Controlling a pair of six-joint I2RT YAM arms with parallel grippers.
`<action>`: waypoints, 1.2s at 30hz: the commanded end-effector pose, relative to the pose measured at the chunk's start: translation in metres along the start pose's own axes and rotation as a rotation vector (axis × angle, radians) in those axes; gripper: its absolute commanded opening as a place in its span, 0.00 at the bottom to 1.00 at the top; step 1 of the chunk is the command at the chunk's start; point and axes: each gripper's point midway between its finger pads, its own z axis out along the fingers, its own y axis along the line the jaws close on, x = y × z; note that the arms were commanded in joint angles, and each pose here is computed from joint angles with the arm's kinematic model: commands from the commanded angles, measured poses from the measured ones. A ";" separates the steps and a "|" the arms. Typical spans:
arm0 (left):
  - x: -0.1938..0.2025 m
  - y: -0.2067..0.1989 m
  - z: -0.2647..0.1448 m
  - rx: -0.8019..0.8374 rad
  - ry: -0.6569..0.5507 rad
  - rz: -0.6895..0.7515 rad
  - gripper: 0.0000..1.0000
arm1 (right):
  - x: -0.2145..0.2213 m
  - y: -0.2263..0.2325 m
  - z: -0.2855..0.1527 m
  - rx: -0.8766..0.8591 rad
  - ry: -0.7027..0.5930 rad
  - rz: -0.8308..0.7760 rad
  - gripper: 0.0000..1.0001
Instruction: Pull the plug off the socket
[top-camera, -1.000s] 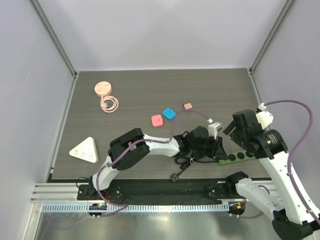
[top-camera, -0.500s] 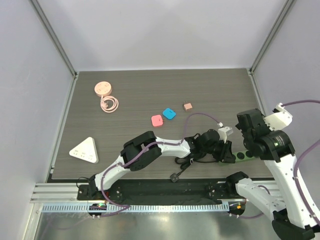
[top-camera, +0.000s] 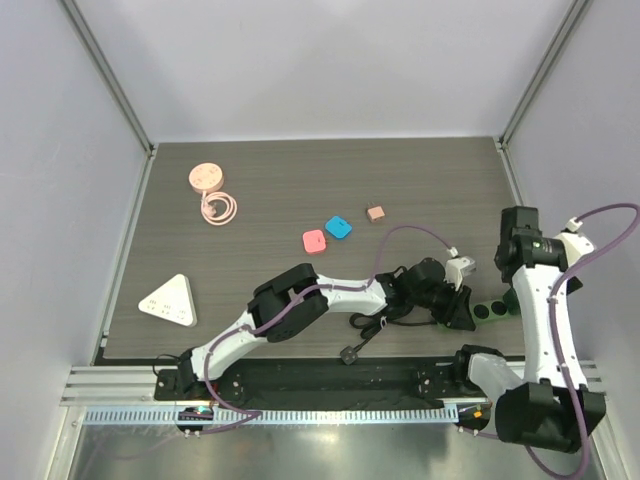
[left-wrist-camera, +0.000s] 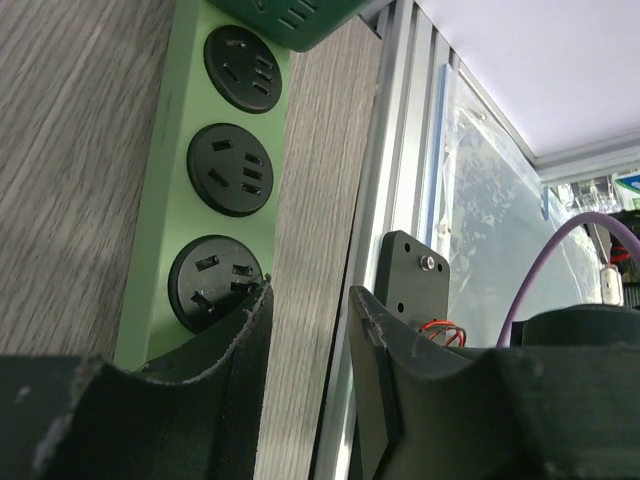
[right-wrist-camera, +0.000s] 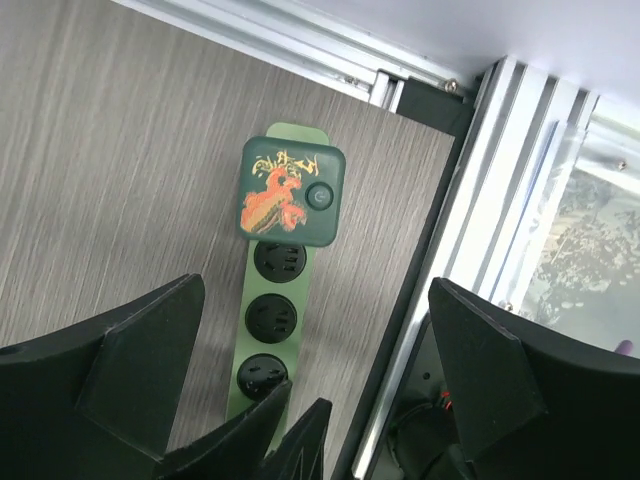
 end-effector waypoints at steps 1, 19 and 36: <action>0.004 0.018 -0.001 -0.015 0.019 0.020 0.38 | -0.016 0.013 0.014 -0.057 0.036 0.013 0.99; 0.005 0.038 0.007 -0.010 0.015 -0.036 0.38 | 0.002 0.026 0.072 -0.044 0.119 0.061 1.00; 0.006 0.053 0.008 -0.020 0.056 -0.035 0.40 | 0.026 0.005 0.089 0.091 0.162 0.115 0.87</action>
